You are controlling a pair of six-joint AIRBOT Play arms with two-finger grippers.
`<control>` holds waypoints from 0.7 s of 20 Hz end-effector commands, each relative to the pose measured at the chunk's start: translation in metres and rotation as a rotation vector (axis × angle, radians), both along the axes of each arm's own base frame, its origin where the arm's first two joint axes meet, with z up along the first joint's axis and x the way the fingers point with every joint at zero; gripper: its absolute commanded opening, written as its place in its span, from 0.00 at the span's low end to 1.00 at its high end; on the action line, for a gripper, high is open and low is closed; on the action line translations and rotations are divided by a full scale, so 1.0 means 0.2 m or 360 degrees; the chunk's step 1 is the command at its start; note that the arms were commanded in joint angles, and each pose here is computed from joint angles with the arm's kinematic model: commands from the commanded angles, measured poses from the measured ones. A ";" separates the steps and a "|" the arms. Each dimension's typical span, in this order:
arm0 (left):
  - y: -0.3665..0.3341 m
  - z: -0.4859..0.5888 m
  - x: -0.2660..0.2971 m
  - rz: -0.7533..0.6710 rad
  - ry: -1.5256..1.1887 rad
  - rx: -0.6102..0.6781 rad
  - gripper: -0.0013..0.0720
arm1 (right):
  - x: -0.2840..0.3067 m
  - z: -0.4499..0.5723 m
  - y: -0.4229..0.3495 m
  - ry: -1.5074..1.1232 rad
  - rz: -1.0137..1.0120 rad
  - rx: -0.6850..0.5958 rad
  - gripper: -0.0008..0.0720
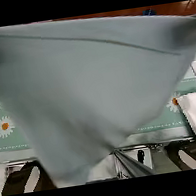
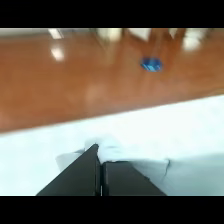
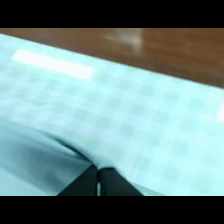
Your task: Fold the shirts.
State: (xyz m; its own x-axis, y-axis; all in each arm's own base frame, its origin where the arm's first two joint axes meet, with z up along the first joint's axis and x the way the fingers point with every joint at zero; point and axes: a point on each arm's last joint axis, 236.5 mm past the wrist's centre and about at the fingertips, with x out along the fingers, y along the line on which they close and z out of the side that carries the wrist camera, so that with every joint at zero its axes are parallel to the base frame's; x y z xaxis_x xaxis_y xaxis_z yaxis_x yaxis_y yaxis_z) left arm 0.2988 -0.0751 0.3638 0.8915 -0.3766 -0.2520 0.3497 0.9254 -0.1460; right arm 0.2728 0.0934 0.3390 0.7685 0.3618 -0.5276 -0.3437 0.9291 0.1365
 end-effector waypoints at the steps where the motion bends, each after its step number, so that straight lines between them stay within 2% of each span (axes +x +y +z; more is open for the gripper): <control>1: -0.03 -0.21 0.37 -0.0030 0.0142 -0.0191 0.04 | 0.31 -0.25 -0.17 0.0120 -0.0224 -0.0107 0.05; 4: -0.21 -0.34 0.60 -0.0142 0.0232 -0.0222 0.04 | 0.58 -0.49 -0.30 0.0340 -0.0343 0.0026 0.05; 8: -0.42 -0.92 0.84 -0.0245 0.0624 -0.0141 0.04 | 0.86 -0.89 -0.40 0.0622 -0.0379 0.0200 0.05; 14: -0.44 -1.65 1.01 -0.0181 0.1095 -0.0175 0.04 | 1.18 -1.40 -0.34 0.0839 -0.0419 0.0464 0.05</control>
State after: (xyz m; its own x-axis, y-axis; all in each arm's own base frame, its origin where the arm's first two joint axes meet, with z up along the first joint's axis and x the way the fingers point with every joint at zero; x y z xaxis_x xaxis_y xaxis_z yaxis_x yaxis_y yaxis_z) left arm 0.4920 -0.1594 0.0975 0.5763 -0.5200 -0.6305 0.3073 0.8527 -0.4224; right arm 0.4788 0.0200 0.1023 0.5283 0.3228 -0.7853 0.0183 0.9203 0.3907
